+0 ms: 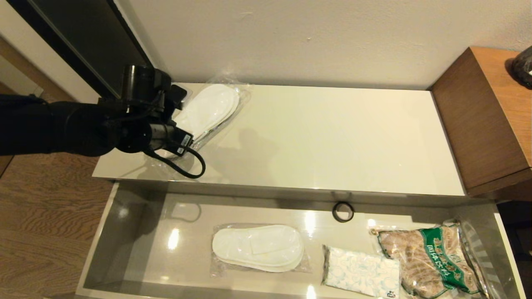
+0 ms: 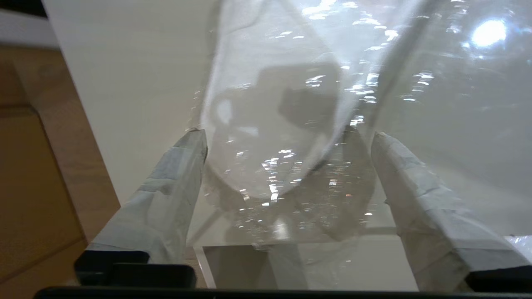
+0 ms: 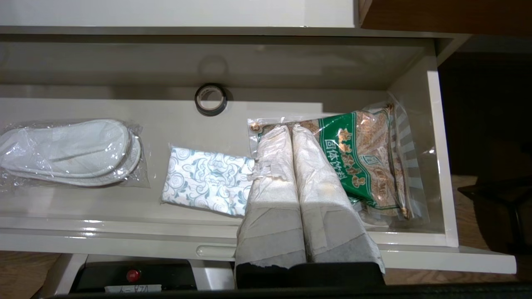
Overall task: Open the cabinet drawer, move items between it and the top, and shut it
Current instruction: Pick up the disposable slippers on the table
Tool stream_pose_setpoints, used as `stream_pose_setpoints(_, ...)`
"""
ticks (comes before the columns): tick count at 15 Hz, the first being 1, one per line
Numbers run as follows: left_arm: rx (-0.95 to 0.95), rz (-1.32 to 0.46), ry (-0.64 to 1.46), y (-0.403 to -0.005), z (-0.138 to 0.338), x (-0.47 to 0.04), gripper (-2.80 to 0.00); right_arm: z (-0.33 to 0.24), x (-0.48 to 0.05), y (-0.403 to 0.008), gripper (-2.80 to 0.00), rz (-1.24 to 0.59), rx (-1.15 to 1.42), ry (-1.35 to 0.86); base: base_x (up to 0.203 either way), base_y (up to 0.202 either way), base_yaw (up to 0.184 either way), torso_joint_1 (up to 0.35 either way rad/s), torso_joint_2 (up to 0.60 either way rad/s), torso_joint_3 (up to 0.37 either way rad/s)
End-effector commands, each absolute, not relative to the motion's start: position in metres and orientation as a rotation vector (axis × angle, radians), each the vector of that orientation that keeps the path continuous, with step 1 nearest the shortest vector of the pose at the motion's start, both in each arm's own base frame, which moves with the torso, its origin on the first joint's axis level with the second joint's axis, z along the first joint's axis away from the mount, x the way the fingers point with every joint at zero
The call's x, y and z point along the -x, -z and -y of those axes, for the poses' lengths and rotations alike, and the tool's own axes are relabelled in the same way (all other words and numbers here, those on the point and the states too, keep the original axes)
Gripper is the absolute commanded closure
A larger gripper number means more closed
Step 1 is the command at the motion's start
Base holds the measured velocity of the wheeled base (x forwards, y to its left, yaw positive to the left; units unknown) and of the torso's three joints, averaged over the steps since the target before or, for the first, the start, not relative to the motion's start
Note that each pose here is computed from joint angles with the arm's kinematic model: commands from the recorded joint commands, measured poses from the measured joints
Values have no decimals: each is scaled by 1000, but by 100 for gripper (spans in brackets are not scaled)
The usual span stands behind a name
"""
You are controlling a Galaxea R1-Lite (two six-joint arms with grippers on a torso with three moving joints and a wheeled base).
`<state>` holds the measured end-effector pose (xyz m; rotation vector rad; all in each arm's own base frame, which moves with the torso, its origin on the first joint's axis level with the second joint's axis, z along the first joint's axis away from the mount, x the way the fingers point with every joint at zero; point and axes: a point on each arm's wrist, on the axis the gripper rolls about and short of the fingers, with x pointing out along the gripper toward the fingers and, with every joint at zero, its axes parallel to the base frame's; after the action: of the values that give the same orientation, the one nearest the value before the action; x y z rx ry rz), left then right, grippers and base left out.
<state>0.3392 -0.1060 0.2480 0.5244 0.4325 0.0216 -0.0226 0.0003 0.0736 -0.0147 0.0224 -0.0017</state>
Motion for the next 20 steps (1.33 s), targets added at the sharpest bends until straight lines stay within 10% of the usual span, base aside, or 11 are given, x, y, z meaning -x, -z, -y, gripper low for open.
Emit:
stream_pose_setpoints(1,-550,-438,-21,-245,116,-338,-280,0,22,-73,0,-24,16,1,0,0,0,0,0,0)
stream_pose_setpoints(20,-924,-359,-230,-199,150,-394,-280,0,22,-72,0,-34,49,-1,0,0,0,0,0,0)
